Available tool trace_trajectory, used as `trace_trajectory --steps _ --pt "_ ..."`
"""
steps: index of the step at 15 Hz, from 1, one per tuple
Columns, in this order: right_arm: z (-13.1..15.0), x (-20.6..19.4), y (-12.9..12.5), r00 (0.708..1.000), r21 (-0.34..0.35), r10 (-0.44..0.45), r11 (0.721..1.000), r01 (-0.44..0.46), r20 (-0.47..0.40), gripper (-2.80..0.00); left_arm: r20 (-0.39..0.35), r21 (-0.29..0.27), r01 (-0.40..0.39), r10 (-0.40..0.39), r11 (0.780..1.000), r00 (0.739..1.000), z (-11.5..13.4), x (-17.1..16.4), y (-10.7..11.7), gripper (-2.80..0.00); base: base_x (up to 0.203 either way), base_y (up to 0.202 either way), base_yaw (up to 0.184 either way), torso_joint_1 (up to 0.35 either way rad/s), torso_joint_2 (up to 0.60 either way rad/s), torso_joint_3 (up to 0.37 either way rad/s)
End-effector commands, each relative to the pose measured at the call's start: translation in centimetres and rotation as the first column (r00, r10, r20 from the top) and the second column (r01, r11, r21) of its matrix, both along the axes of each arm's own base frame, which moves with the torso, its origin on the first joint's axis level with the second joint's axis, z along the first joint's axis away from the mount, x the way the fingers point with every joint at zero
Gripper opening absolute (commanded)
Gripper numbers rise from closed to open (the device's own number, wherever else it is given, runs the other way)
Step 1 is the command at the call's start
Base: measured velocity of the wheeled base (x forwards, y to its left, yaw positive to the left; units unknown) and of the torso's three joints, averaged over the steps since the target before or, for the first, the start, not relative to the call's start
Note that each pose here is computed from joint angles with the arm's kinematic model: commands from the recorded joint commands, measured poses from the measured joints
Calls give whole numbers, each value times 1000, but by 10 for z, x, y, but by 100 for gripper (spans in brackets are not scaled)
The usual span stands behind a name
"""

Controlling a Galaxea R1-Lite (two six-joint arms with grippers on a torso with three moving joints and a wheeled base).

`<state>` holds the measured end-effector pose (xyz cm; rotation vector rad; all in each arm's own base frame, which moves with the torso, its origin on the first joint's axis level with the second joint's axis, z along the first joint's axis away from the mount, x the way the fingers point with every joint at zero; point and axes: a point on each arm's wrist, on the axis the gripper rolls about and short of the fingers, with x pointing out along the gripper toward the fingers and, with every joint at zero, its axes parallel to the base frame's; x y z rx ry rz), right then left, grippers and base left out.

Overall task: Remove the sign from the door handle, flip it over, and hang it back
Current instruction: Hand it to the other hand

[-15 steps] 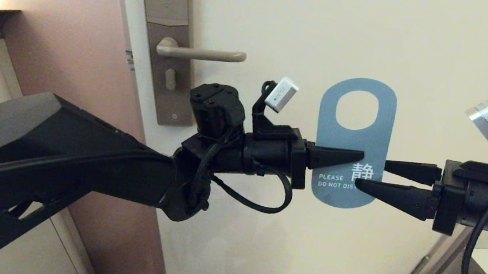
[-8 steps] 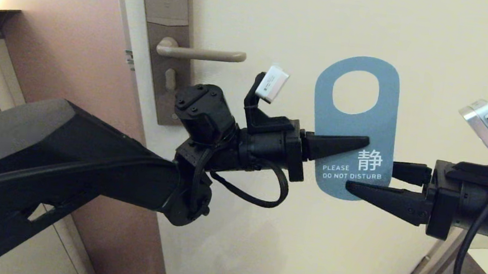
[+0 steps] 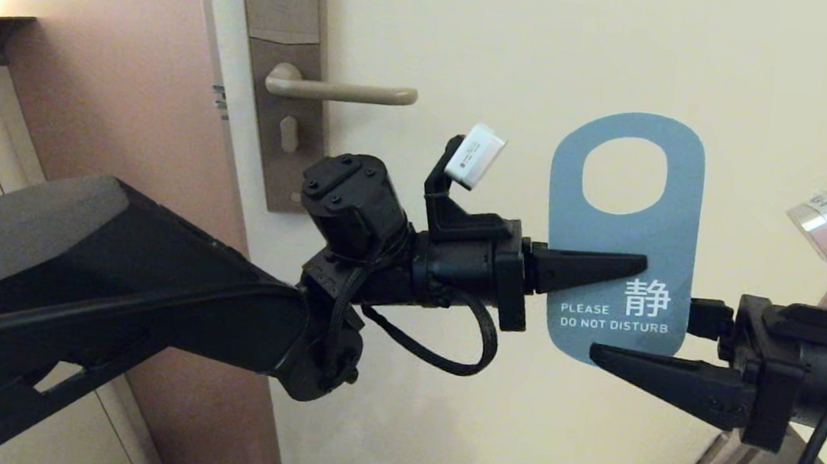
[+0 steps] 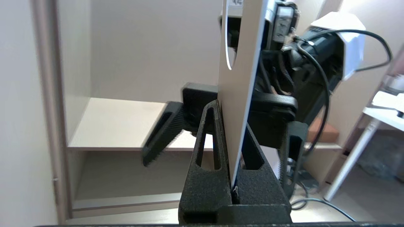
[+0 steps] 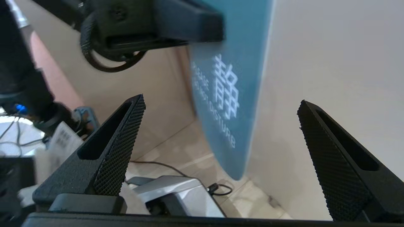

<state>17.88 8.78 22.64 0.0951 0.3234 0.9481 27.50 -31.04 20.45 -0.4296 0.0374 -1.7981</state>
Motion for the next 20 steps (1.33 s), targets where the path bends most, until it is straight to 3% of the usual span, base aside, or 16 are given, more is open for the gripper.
trace_trajectory --steps 1,20 --pt "2 -5 -1 1000 8 6 1000 -6 12 0 6 -3 16 -16 1000 1000 1 -2 -1 -280 0 0 0 0 0 0" --pt "4 -2 7 999 8 42 999 -42 13 0 1 -3 7 -7 1000 1000 -4 0 -3 -280 0 0 0 0 0 0"
